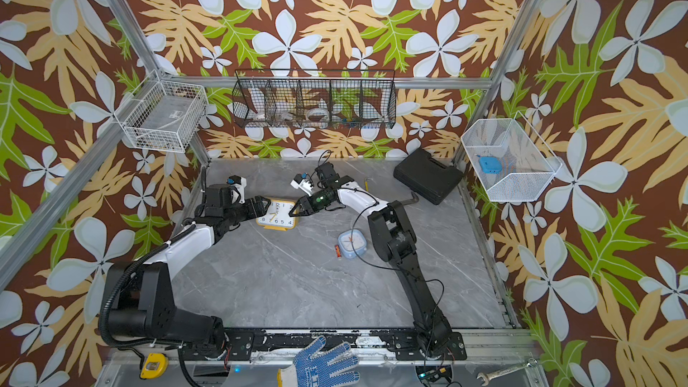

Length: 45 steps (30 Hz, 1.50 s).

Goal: Insert the battery into the alarm
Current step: Adjust the alarm at the center of the board.

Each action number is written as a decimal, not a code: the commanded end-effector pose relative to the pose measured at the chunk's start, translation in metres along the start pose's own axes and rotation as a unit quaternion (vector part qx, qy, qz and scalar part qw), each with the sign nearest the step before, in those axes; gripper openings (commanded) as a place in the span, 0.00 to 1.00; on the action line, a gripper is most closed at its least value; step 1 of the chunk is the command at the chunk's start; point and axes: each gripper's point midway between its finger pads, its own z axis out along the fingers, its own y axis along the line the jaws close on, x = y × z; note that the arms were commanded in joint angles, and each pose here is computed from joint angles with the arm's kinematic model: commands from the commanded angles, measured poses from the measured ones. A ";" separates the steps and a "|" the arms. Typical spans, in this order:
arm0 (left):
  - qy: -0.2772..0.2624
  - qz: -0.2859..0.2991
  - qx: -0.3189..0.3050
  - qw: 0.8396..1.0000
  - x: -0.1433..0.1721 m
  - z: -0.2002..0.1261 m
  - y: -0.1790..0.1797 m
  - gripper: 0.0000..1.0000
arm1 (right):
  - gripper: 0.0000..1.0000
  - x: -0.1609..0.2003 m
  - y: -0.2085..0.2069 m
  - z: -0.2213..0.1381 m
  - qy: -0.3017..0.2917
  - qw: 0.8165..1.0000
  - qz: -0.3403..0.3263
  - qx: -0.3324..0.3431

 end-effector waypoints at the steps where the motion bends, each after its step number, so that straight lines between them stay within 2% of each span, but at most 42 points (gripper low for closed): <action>1: 0.010 -0.016 0.010 1.000 0.006 0.001 -0.001 0.84 | 0.26 0.008 -0.002 0.004 0.014 0.999 0.048 -0.012; 3: 0.010 -0.021 0.013 1.000 0.007 0.001 -0.002 0.84 | 0.27 0.010 -0.011 0.007 0.016 0.998 0.067 0.002; 7: 0.011 -0.032 0.027 0.999 0.011 0.003 -0.005 0.84 | 0.36 0.011 -0.031 0.009 0.016 0.994 0.098 0.041; 12: 0.012 -0.042 0.039 0.998 0.015 0.004 -0.007 0.84 | 0.55 -0.002 -0.057 -0.004 -0.014 0.986 0.143 0.088; 20: 0.007 -0.062 0.064 0.996 0.013 0.005 -0.014 0.84 | 0.73 -0.023 -0.081 -0.032 -0.049 0.974 0.147 0.166; 22: 0.003 -0.064 0.066 0.996 0.012 0.003 -0.016 0.84 | 0.78 -0.027 -0.086 -0.042 -0.054 0.969 0.139 0.195; 25: -0.006 -0.066 0.074 0.995 0.008 -0.002 -0.020 0.84 | 0.80 -0.038 -0.083 -0.067 -0.068 0.960 0.101 0.251; 29: -0.023 -0.070 0.092 0.993 0.002 -0.007 -0.030 0.84 | 0.81 -0.048 -0.064 -0.109 -0.077 0.942 -0.004 0.326; 33: -0.023 -0.044 0.116 0.992 0.000 -0.006 -0.057 0.85 | 0.83 -0.026 -0.045 -0.152 -0.045 0.905 -0.116 0.407; 35: -0.020 -0.033 0.127 0.991 -0.001 -0.004 -0.070 0.84 | 0.83 -0.002 -0.040 -0.168 -0.011 0.882 -0.164 0.442; 37: -0.019 -0.027 0.138 0.990 -0.002 -0.002 -0.081 0.84 | 0.83 0.025 -0.029 -0.182 0.022 0.850 -0.229 0.474; 40: -0.014 -0.017 0.152 0.988 0.000 0.001 -0.095 0.84 | 0.84 0.066 -0.008 -0.189 0.060 0.808 -0.326 0.487; 43: -0.011 -0.013 0.159 0.987 0.002 0.004 -0.103 0.84 | 0.84 0.097 0.012 -0.186 0.072 0.794 -0.380 0.469; 45: -0.009 -0.012 0.164 0.986 0.004 0.006 -0.107 0.84 | 0.84 0.120 0.022 -0.178 0.095 0.769 -0.429 0.464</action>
